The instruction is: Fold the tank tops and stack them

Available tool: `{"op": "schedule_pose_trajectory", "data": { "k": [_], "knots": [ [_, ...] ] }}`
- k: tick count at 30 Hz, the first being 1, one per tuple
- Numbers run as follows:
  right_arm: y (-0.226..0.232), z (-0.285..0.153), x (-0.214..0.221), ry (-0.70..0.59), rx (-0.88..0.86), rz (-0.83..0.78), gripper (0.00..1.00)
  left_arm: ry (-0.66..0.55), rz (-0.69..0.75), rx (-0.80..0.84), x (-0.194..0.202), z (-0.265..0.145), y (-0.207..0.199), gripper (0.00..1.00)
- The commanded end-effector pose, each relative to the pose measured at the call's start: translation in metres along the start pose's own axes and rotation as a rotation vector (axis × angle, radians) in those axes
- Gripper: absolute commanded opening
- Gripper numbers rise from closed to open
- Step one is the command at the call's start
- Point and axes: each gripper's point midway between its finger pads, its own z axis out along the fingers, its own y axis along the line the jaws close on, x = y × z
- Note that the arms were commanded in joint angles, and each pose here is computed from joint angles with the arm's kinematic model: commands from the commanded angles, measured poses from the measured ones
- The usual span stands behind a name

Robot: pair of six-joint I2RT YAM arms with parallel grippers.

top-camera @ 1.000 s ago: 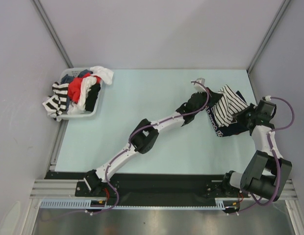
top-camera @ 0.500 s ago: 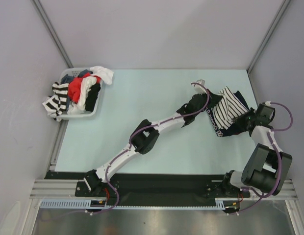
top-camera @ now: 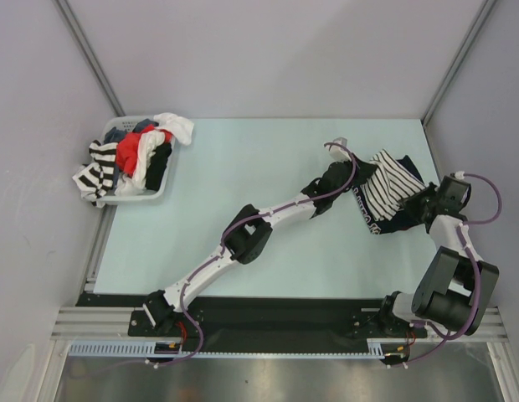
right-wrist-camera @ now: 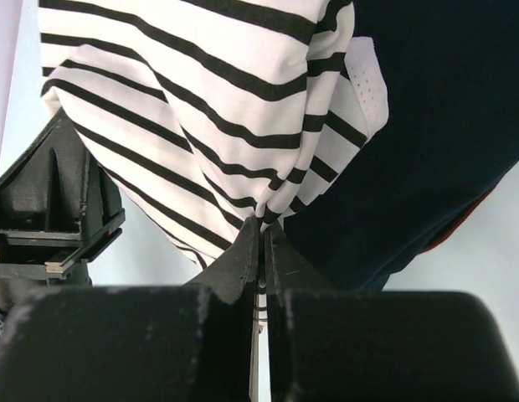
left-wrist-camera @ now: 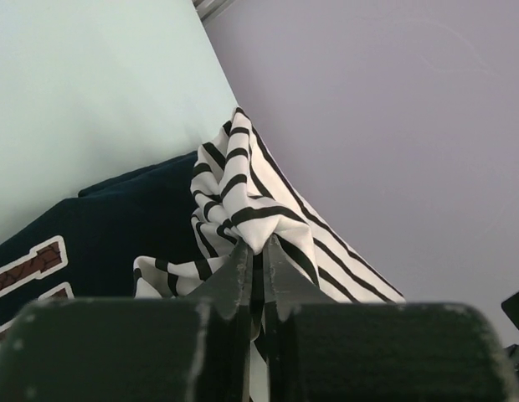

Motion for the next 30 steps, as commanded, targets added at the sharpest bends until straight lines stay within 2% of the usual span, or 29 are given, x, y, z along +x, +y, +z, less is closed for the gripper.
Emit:
{"op": "schedule_pose_trajectory", "data": {
  "k": [1, 3, 5, 7, 8, 11, 12, 13, 16, 18, 21, 26, 30],
  "knots": [
    [-0.005, 0.003, -0.005, -0.04, 0.005, 0.016, 0.0, -0.064, -0.046, 0.042, -0.022, 0.003, -0.025, 0.09],
    [-0.01, 0.007, 0.0, -0.027, 0.017, 0.03, 0.0, -0.058, -0.039, 0.035, -0.021, 0.002, -0.026, 0.33],
    [-0.015, 0.011, 0.004, -0.019, 0.032, 0.047, 0.01, -0.052, -0.027, 0.028, -0.026, 0.0, -0.029, 0.47],
    [-0.023, 0.013, 0.011, -0.015, 0.052, 0.056, 0.03, -0.06, -0.006, 0.023, -0.042, -0.003, -0.037, 0.54],
    [-0.027, 0.013, 0.014, -0.014, 0.059, 0.062, 0.04, -0.049, 0.001, 0.002, -0.042, -0.004, -0.027, 0.59],
    [-0.035, 0.011, 0.023, -0.026, 0.072, 0.084, 0.18, -0.056, 0.033, 0.001, -0.073, -0.006, -0.033, 0.69],
    [-0.04, 0.01, 0.026, -0.031, 0.089, 0.093, 0.25, -0.056, 0.069, -0.02, -0.083, -0.006, -0.027, 0.72],
    [-0.043, 0.009, 0.027, -0.038, 0.099, 0.098, 0.3, -0.068, 0.083, -0.023, -0.097, -0.008, -0.033, 0.82],
    [-0.05, 0.004, 0.025, -0.059, 0.13, 0.108, 0.39, -0.063, 0.133, -0.048, -0.118, -0.012, -0.026, 0.88],
    [-0.053, -0.001, 0.018, -0.082, 0.137, 0.125, 0.48, -0.076, 0.175, -0.052, -0.135, -0.016, -0.031, 0.99],
    [-0.054, -0.007, 0.011, -0.099, 0.134, 0.134, 0.54, -0.098, 0.239, -0.045, -0.161, -0.022, -0.043, 1.0],
    [-0.045, -0.025, -0.004, -0.157, 0.125, 0.103, 0.58, -0.061, 0.312, -0.074, -0.181, -0.04, -0.051, 0.99],
    [-0.011, -0.044, -0.027, -0.206, 0.023, 0.038, 0.49, -0.001, 0.364, -0.128, -0.188, -0.068, -0.045, 1.0]
  ]
}}
